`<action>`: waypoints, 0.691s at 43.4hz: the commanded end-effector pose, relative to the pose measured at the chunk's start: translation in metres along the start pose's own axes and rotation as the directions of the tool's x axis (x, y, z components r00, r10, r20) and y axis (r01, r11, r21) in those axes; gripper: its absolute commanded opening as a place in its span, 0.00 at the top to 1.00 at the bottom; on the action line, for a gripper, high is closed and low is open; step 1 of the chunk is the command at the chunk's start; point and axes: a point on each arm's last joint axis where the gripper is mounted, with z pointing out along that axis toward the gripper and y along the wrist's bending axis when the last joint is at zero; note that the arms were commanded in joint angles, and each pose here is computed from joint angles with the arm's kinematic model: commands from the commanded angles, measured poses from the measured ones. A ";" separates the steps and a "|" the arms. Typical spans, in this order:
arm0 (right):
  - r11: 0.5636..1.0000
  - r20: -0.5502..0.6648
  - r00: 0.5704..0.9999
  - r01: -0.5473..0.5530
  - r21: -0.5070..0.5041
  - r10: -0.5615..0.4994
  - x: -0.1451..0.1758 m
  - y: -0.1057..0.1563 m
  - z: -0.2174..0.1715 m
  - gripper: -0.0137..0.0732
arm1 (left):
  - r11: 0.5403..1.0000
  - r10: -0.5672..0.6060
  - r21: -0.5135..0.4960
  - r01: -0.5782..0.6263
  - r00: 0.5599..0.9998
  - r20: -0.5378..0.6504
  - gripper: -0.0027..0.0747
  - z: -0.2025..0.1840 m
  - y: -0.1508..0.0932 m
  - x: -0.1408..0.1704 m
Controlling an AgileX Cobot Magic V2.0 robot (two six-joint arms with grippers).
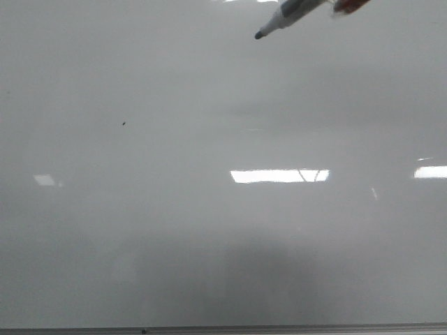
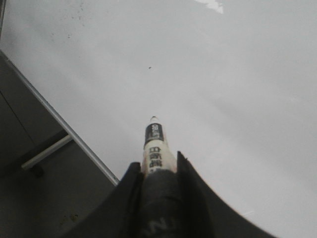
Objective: Write number 7 on whiteboard
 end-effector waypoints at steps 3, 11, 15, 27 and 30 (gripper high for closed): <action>0.999 0.123 0.992 -0.042 0.033 0.038 -0.011 -0.003 -0.006 0.91 | 0.998 -0.051 -0.016 0.053 0.992 0.112 0.99 -0.004 0.002 -0.013; 0.998 0.130 0.991 -0.048 0.035 0.044 -0.012 -0.004 -0.005 0.91 | 0.998 -0.052 -0.016 0.054 0.992 0.114 0.99 -0.004 0.002 -0.013; 0.997 0.168 0.985 -0.059 0.057 0.049 -0.017 -0.007 0.002 0.91 | 0.998 -0.052 -0.016 0.054 0.992 0.114 0.99 -0.004 0.002 -0.013; 0.993 0.142 0.987 -0.084 0.076 0.073 -0.055 -0.022 0.066 0.91 | 0.998 -0.052 -0.016 0.054 0.992 0.114 0.99 -0.004 0.002 -0.013; 0.993 0.127 0.989 -0.086 0.077 0.075 -0.063 -0.025 0.084 0.91 | 0.998 -0.052 -0.016 0.054 0.992 0.114 0.99 -0.004 0.002 -0.013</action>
